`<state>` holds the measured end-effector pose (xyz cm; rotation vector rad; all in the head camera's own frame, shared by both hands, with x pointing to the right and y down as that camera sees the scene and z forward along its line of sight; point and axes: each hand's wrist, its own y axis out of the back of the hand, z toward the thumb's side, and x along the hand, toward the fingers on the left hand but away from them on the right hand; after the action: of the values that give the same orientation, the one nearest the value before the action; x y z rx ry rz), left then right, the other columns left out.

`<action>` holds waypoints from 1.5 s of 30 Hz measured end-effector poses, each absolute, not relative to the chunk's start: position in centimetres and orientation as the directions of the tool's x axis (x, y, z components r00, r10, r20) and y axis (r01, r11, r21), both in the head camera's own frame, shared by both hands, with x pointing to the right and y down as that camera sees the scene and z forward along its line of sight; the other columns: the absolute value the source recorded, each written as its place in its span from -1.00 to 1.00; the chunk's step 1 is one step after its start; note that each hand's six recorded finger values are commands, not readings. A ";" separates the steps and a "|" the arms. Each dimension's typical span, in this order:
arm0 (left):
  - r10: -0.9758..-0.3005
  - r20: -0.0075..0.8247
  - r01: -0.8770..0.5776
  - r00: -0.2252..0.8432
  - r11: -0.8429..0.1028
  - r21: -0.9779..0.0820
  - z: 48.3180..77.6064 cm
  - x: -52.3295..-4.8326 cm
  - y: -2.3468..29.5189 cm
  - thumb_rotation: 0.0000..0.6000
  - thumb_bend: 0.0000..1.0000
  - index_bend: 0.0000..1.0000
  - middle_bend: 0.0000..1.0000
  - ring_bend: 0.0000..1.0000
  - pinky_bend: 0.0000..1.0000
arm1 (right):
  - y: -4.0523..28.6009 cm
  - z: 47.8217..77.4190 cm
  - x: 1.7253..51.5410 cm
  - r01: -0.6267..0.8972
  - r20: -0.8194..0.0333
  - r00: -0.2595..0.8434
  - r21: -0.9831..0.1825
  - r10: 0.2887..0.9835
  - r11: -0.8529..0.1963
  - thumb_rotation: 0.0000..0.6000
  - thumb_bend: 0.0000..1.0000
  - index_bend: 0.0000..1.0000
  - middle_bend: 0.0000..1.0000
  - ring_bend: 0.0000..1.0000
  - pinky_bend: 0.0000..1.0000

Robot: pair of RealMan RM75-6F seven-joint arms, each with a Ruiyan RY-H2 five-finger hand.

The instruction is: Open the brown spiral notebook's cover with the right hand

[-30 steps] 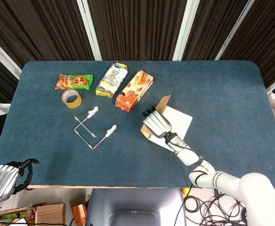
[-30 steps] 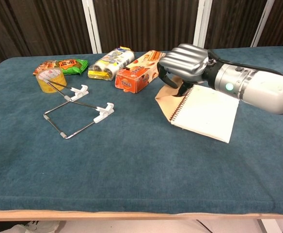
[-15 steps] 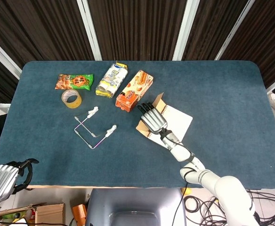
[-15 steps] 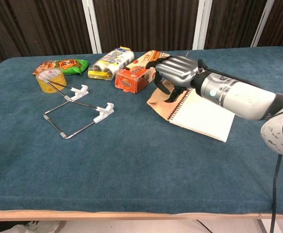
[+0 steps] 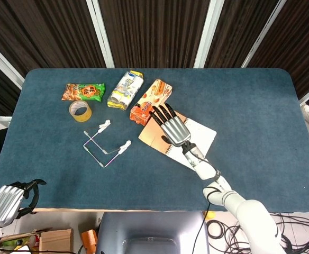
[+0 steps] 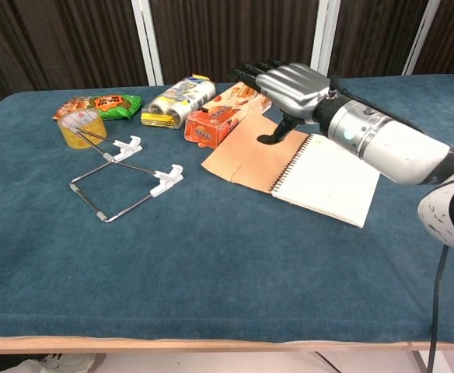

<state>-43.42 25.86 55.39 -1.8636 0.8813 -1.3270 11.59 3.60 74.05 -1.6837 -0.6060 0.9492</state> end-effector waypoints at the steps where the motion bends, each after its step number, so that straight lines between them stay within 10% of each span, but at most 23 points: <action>1: -0.828 0.500 -0.140 0.252 -0.543 -0.828 55.4 -43.4 25.9 1.00 0.11 -0.24 0.17 0.27 0.25 | 3.5 74.0 11.7 -0.060 -0.290 0.553 -0.949 0.781 -0.310 1.00 -0.69 -1.00 -1.00 -1.00 -1.00; 20: -0.854 0.473 -0.132 0.216 -0.505 -0.853 55.2 -43.8 25.6 1.00 0.11 -0.24 0.17 0.27 0.25 | 9.4 69.5 17.9 0.011 -0.256 0.507 -0.953 0.823 -0.303 1.00 -0.72 -1.00 -1.00 -1.00 -1.00; 33: -0.884 0.439 -0.099 0.163 -0.458 -0.884 55.2 -43.9 25.3 1.00 0.10 -0.24 0.13 0.23 0.25 | 20.5 60.7 37.7 -0.013 -0.397 0.042 -0.918 0.917 -0.397 1.00 -0.72 -1.00 -1.00 -1.00 -0.97; 45: -0.884 0.436 -0.087 0.170 -0.454 -0.887 55.7 -43.4 25.4 1.00 -0.16 -0.79 -0.73 -0.53 -0.24 | 22.6 60.2 40.2 -0.045 -0.410 0.014 -0.911 0.912 -0.409 1.00 -0.72 -1.00 -1.00 -1.00 -0.97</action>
<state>-43.39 25.37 55.74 -1.7066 0.9314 -1.3604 40.21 22.55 60.18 -1.4906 -0.9311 1.5128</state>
